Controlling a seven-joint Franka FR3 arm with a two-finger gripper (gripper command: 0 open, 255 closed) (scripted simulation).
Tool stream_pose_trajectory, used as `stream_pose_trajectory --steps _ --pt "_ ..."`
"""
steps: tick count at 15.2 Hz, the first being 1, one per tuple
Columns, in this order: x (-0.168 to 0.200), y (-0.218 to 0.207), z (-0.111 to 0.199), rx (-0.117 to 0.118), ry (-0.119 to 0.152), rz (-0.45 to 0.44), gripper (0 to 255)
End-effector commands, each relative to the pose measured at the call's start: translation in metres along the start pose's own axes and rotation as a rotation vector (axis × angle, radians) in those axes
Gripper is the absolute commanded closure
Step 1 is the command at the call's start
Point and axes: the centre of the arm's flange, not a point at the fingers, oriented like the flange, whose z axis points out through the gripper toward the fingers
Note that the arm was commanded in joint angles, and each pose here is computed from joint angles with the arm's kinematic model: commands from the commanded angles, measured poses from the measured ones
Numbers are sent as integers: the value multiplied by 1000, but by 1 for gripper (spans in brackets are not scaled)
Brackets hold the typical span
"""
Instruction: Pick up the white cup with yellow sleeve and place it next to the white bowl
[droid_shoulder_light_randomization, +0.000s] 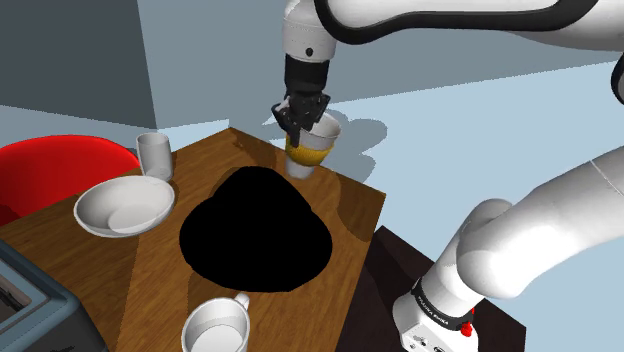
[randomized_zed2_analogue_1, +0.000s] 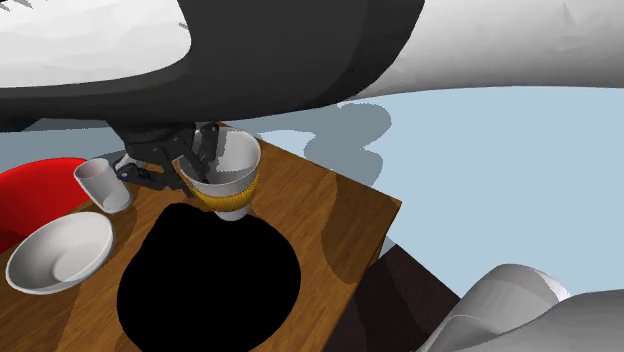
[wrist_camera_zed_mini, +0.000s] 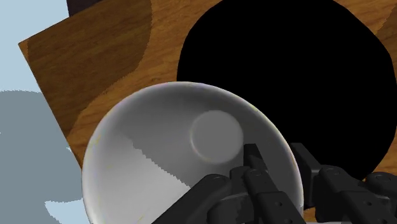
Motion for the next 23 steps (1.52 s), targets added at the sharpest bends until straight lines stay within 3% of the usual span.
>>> stream_pose_trajectory --steps 1,23 --pt "3 -26 1 1 1 1 255" --pt "59 -311 1 1 1 1 255"
